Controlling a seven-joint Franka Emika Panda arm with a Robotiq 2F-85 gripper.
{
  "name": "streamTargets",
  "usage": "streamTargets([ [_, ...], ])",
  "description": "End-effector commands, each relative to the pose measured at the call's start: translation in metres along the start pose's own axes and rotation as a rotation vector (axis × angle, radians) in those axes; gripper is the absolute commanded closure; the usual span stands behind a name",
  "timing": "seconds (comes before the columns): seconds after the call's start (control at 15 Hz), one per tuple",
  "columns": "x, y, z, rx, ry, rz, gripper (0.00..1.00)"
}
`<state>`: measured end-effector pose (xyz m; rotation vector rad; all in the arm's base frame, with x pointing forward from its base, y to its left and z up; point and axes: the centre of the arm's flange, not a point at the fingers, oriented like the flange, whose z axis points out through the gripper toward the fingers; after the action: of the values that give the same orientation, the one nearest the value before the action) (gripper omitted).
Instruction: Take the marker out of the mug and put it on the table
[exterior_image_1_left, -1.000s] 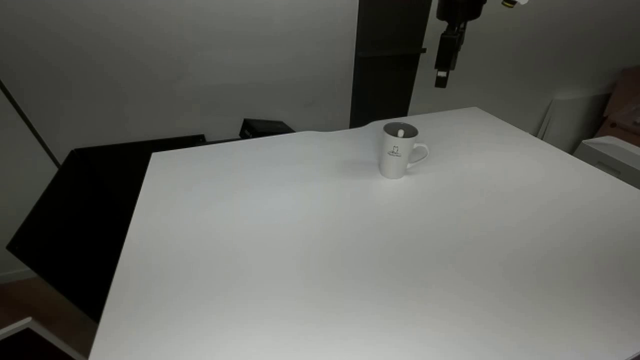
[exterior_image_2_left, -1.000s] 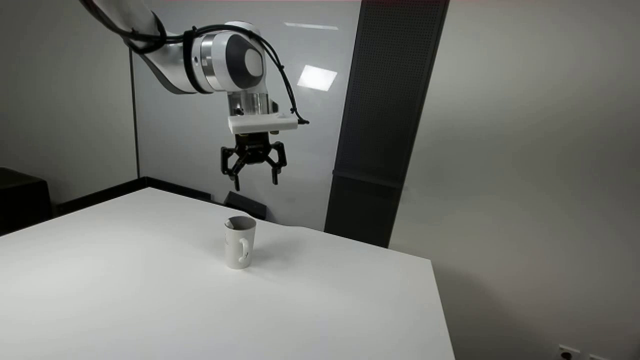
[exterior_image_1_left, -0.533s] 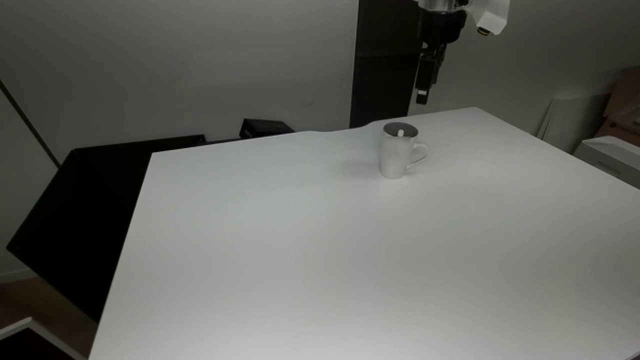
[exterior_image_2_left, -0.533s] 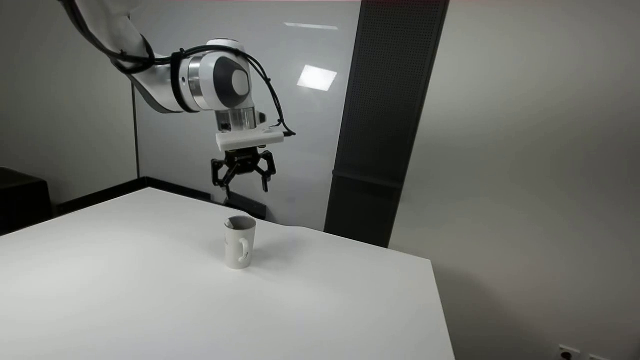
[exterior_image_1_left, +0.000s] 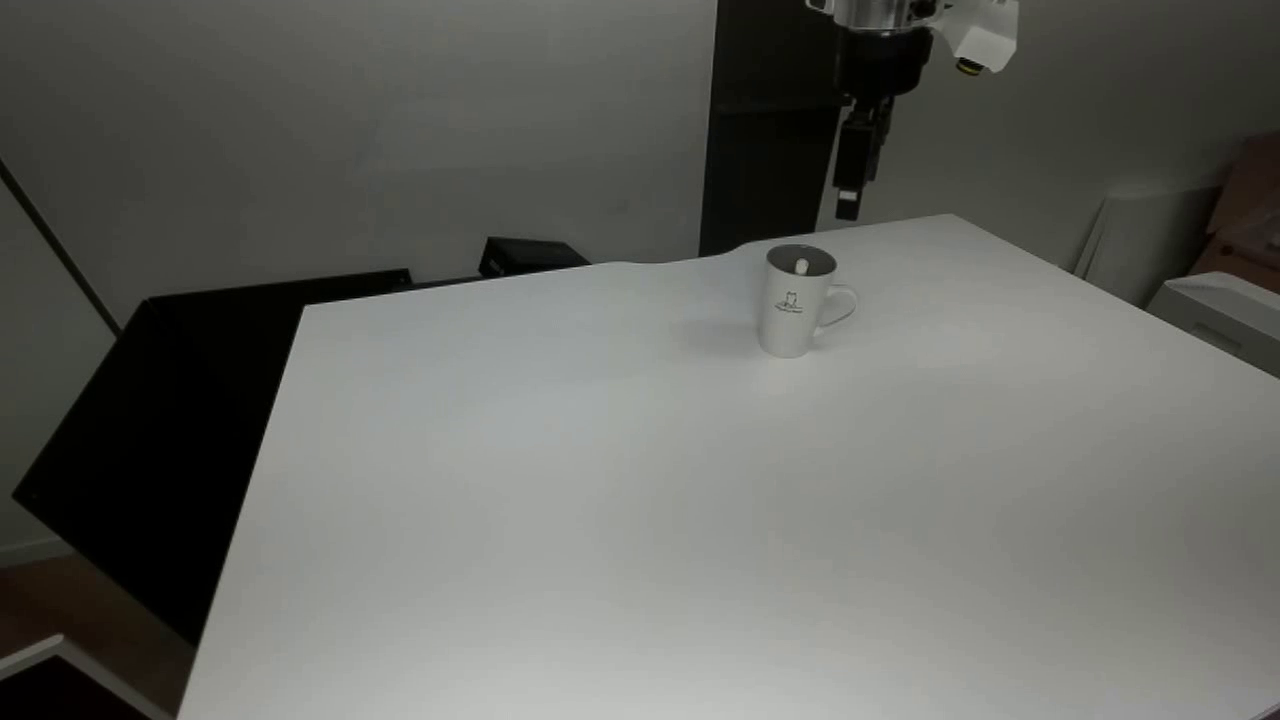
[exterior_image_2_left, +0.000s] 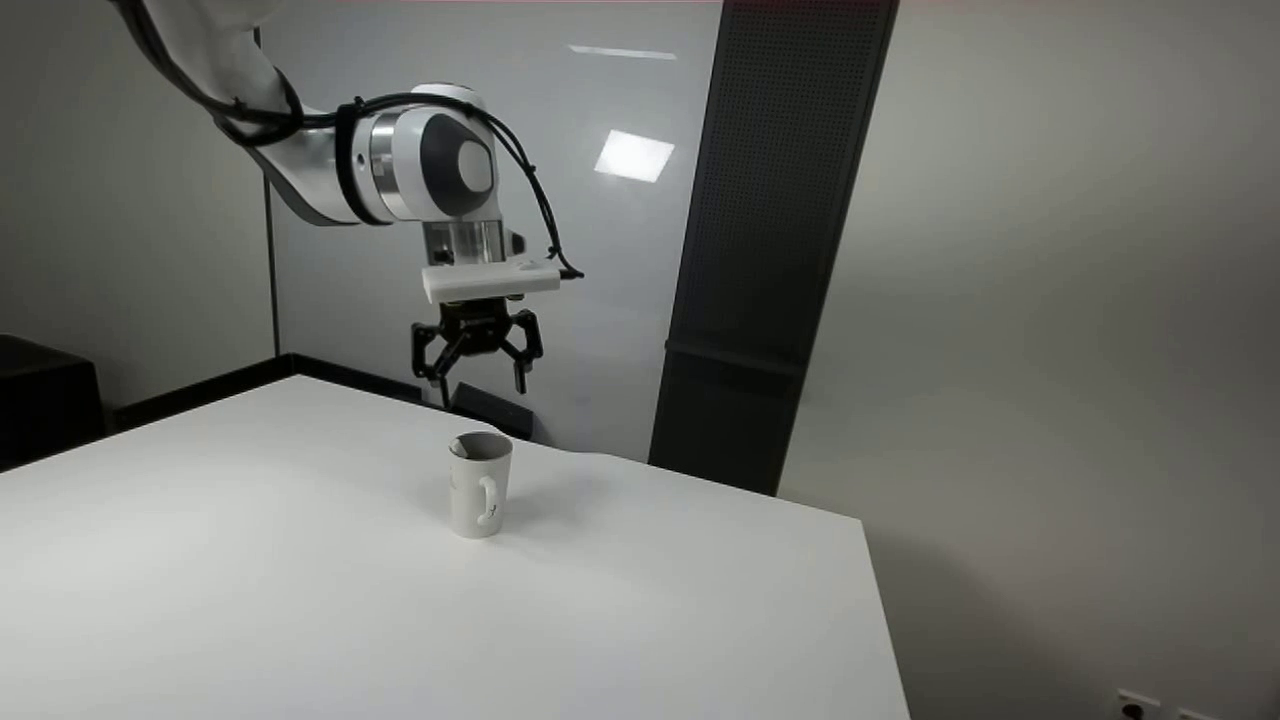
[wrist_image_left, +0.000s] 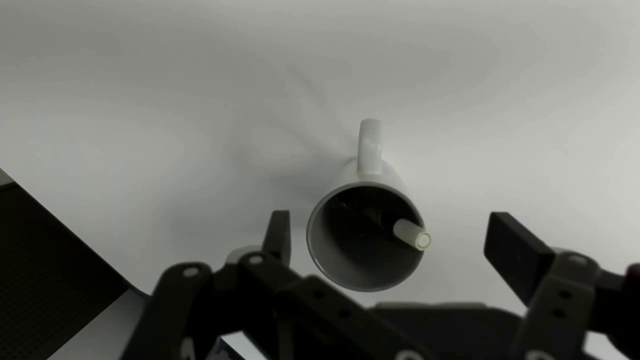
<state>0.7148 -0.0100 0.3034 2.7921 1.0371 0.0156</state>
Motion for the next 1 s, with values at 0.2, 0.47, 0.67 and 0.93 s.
streamTargets([
  [0.2, 0.017, -0.012, 0.011, -0.113, -0.051, -0.025, 0.00],
  [0.47, 0.042, -0.031, 0.035, -0.132, -0.056, -0.055, 0.00],
  [0.67, 0.056, -0.042, 0.052, -0.149, -0.048, -0.090, 0.00],
  [0.93, 0.063, -0.046, 0.065, -0.176, -0.050, -0.109, 0.00],
])
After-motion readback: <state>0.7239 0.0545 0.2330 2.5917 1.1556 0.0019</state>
